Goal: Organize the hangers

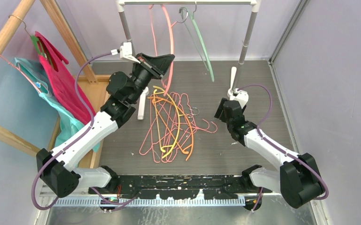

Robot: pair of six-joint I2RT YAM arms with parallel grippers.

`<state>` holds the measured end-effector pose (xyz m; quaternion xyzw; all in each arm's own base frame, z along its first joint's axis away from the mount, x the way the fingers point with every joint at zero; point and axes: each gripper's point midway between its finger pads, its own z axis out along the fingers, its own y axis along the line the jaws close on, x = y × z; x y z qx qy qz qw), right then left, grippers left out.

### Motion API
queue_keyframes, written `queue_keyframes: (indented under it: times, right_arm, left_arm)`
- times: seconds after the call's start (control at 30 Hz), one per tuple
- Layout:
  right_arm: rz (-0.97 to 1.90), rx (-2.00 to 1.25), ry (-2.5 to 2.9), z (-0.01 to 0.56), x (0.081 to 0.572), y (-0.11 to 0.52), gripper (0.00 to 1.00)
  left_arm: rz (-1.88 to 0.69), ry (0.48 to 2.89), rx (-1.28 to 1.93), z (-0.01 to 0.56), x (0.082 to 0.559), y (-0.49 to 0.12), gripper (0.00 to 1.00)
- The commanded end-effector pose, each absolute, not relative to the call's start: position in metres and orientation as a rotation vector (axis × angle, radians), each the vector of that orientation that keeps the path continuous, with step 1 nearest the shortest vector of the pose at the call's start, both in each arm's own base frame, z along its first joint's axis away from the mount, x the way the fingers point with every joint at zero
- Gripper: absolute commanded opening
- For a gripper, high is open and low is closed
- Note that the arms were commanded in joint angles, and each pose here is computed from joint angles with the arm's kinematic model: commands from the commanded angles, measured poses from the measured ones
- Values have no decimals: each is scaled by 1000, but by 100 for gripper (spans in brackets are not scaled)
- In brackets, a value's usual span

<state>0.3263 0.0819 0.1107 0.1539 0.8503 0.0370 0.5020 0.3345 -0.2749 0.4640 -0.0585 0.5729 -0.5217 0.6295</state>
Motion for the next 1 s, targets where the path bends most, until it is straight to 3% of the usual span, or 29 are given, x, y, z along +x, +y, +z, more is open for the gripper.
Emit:
queue_keyframes:
  times: [0.0, 0.63, 0.97]
  right_arm:
    - [99, 396, 1969, 139, 340, 81, 68]
    - [74, 389, 1978, 136, 339, 77, 68]
    - [78, 388, 1994, 129, 340, 78, 68]
  left_arm:
    - [-1309, 1046, -66, 526, 305, -262, 0]
    - [-1410, 1081, -217, 512, 366, -286, 0]
    - [-1449, 1078, -144, 503, 349, -288, 0]
